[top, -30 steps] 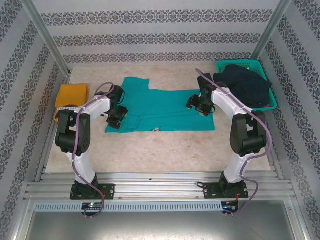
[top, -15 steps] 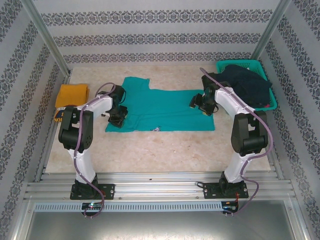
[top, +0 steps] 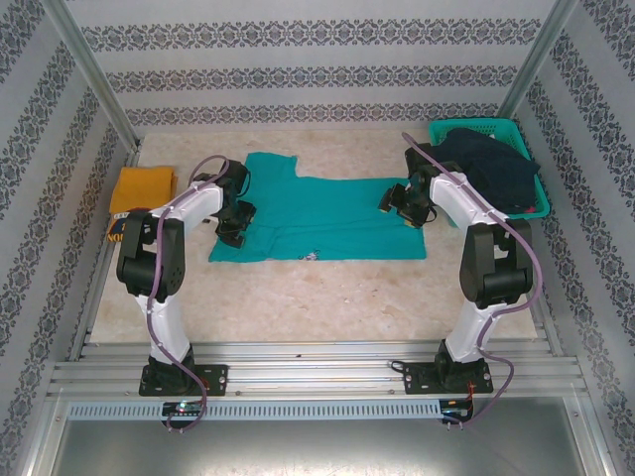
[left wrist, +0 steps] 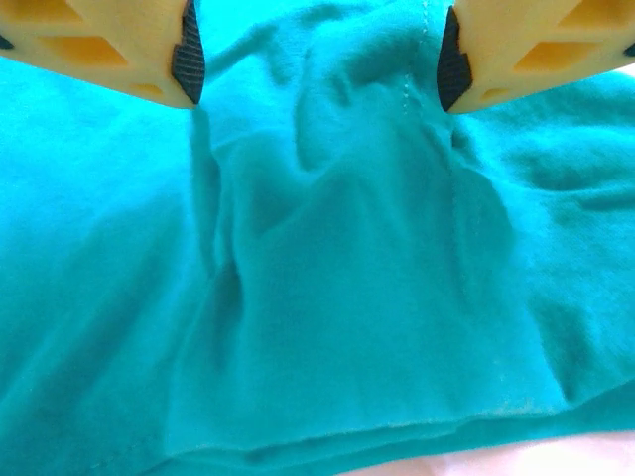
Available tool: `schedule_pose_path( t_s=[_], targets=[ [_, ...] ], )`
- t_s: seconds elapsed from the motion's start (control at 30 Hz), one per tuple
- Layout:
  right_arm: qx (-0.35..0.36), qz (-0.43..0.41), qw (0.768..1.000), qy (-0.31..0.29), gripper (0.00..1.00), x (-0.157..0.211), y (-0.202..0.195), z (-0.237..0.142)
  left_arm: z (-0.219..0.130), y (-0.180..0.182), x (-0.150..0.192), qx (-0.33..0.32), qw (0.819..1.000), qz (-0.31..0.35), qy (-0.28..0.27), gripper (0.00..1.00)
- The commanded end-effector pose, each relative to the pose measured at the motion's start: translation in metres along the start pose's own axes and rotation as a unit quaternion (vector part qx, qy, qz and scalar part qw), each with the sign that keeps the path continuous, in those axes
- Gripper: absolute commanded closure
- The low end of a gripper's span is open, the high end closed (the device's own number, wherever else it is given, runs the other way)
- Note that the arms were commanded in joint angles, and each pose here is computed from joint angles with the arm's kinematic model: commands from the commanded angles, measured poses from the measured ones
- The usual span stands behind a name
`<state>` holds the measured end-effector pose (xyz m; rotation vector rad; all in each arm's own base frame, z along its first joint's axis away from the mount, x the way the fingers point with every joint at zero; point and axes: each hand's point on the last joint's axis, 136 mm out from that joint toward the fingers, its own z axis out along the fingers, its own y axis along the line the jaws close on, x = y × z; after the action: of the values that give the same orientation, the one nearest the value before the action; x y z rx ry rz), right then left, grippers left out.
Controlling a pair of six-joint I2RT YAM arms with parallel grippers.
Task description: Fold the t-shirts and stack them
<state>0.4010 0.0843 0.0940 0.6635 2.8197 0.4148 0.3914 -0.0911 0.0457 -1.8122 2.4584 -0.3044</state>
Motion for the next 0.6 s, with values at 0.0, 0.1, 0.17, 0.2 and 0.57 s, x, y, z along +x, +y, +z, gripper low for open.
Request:
schedule_pose_path(
  t_s=[0.0,0.1,0.17,0.2,0.57],
  targets=[
    [-0.013,-0.005,1.000,-0.002,0.34,-0.009,0.004,0.005,-0.007,0.022,0.000,-0.026,1.000,-0.010,-0.002,0.29],
    [-0.020,-0.008,1.000,0.000,0.34,-0.014,0.009,0.016,-0.021,0.008,-0.003,-0.001,0.999,0.026,-0.023,0.21],
    [-0.025,-0.008,1.000,0.007,0.34,-0.016,0.012,0.027,-0.024,-0.011,-0.006,0.022,0.998,0.051,-0.028,0.17],
    [-0.025,-0.008,1.000,0.011,0.34,-0.017,0.013,0.034,-0.021,-0.023,-0.006,0.033,0.997,0.060,-0.023,0.16],
    [0.033,-0.023,0.999,0.035,0.33,-0.003,-0.005,0.071,0.036,-0.029,0.000,0.013,0.997,0.080,0.015,0.13]
  ],
)
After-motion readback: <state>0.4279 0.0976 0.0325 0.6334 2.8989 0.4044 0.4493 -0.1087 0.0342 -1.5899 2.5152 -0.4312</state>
